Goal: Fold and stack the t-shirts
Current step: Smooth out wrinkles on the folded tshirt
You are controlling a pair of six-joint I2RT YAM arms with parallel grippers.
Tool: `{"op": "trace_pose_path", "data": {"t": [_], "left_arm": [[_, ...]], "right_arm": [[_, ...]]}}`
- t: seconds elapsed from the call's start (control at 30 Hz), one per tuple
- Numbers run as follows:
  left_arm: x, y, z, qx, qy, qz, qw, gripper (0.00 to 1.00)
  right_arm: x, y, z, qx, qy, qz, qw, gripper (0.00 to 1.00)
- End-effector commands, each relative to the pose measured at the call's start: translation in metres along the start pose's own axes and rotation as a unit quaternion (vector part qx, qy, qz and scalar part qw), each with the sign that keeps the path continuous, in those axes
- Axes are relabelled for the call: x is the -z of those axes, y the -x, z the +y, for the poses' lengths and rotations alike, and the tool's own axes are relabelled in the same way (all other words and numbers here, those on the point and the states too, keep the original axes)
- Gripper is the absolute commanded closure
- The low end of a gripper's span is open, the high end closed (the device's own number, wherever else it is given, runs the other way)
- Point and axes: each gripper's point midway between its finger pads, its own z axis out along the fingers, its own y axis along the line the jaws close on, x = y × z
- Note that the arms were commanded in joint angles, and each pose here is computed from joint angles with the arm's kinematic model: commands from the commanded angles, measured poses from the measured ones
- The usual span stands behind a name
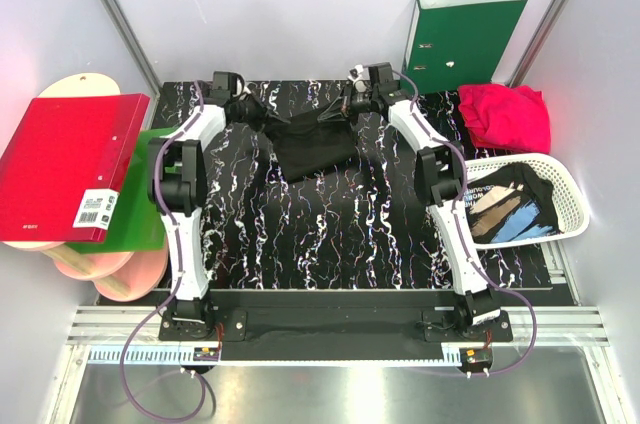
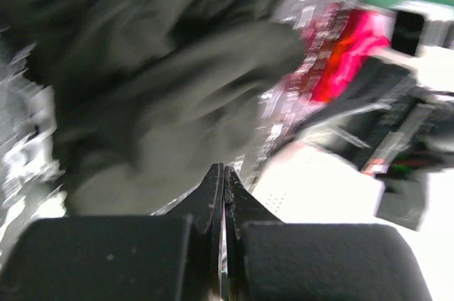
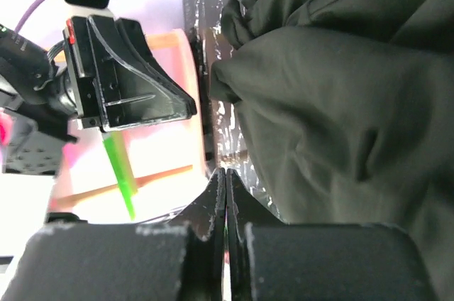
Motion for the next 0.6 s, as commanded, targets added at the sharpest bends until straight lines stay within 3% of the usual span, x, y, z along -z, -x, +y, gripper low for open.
{"op": "trace_pose_path", "data": {"t": [0.0, 0.27, 0.57], "left_arm": [[-0.015, 0.008, -0.043, 0.009, -0.108, 0.022, 0.994, 1.00], [-0.044, 0.018, -0.020, 0.024, -0.087, 0.018, 0.996, 1.00], [-0.048, 0.041, 0.001, -0.036, -0.022, -0.041, 0.998, 1.00]], "right_arm": [[-0.010, -0.005, 0.024, -0.020, 0.066, 0.036, 0.997, 1.00], [-0.022, 0.008, -0.006, -0.024, 0.041, 0.002, 0.999, 1.00], [-0.033, 0.062, -0.057, 0.035, -0.059, -0.143, 0.987, 1.00]]}}
